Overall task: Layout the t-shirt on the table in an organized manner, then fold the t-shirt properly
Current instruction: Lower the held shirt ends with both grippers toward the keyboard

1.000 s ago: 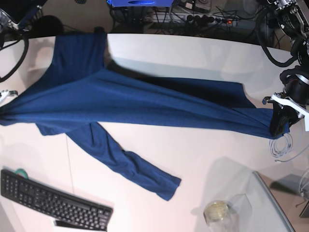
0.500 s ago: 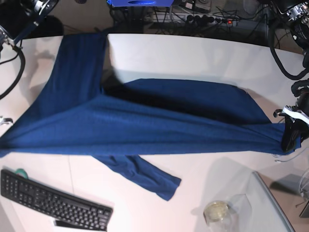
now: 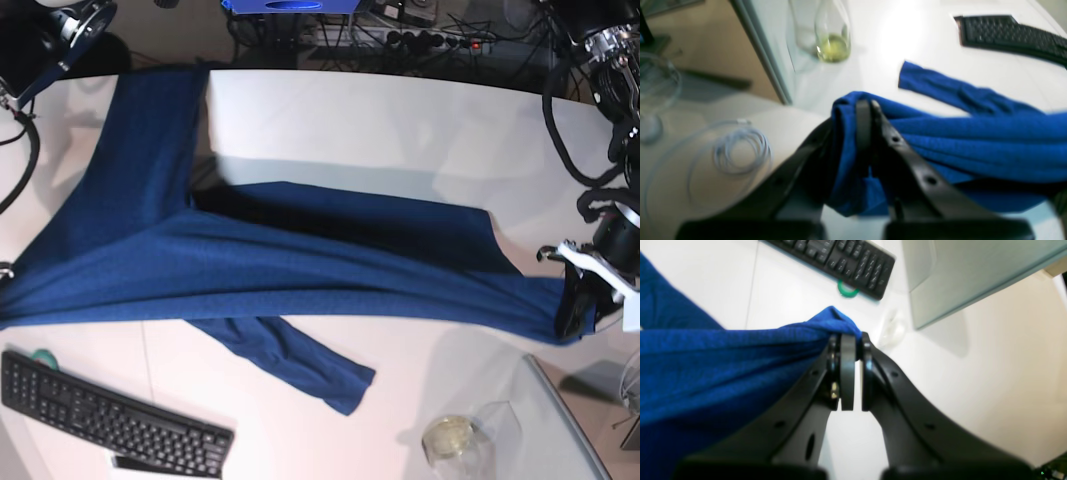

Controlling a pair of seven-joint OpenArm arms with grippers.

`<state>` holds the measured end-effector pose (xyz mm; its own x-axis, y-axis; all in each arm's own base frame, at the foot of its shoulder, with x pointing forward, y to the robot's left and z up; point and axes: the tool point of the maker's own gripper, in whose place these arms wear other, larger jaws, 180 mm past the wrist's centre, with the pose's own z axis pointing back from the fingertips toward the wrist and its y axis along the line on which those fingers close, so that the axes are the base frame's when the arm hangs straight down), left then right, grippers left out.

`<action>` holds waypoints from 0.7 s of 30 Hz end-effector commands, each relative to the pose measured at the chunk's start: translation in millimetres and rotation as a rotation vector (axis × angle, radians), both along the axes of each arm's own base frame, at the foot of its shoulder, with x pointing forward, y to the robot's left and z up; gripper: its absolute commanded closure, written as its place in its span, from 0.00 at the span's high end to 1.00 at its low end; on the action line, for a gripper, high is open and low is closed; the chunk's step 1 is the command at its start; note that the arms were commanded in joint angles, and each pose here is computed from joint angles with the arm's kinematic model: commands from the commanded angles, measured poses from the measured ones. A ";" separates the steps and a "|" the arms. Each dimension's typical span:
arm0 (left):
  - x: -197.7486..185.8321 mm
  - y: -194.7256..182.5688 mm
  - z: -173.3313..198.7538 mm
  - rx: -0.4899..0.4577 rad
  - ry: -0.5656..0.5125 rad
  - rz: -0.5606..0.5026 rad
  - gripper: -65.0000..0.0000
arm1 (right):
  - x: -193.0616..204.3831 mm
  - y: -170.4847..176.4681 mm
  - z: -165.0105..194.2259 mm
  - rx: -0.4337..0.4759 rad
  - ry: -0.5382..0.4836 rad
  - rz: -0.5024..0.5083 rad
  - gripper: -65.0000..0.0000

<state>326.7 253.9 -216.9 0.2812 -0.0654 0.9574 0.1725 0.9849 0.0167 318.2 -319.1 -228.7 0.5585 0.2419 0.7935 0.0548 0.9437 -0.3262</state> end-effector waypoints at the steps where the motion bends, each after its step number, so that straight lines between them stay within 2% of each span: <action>1: 6.3 -0.3 24.5 0.010 -0.080 -0.010 0.00 | 12.0 -1.9 28.2 -0.027 -0.090 0.010 0.00; 6: 24.4 -17.0 36.2 -0.016 -0.121 -0.048 0.00 | 31.6 -1.3 58.6 -0.059 -0.155 0.032 0.00; 8: 33.8 -25.1 34.3 -0.040 -0.120 -0.068 0.00 | 44.5 12.6 64.3 -0.084 -0.155 0.093 0.00; 11: 49.3 -23.0 24.5 -0.070 -0.101 -0.021 0.00 | 65.4 32.9 67.7 -0.111 -0.147 0.188 0.00; 15: 79.0 -24.8 12.9 -0.100 -0.083 0.045 0.00 | 102.4 52.7 59.7 -0.070 -0.139 0.289 0.00; 21: 122.6 -25.5 -11.3 -0.147 -0.103 0.118 0.00 | 158.9 67.8 26.0 0.069 -0.115 0.399 0.00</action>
<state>444.8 223.2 -251.9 0.2468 0.1087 0.9630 0.0601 0.9901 -0.1271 468.3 -250.0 -235.8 0.4193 0.3654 0.8310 -0.3077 0.9184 -0.2486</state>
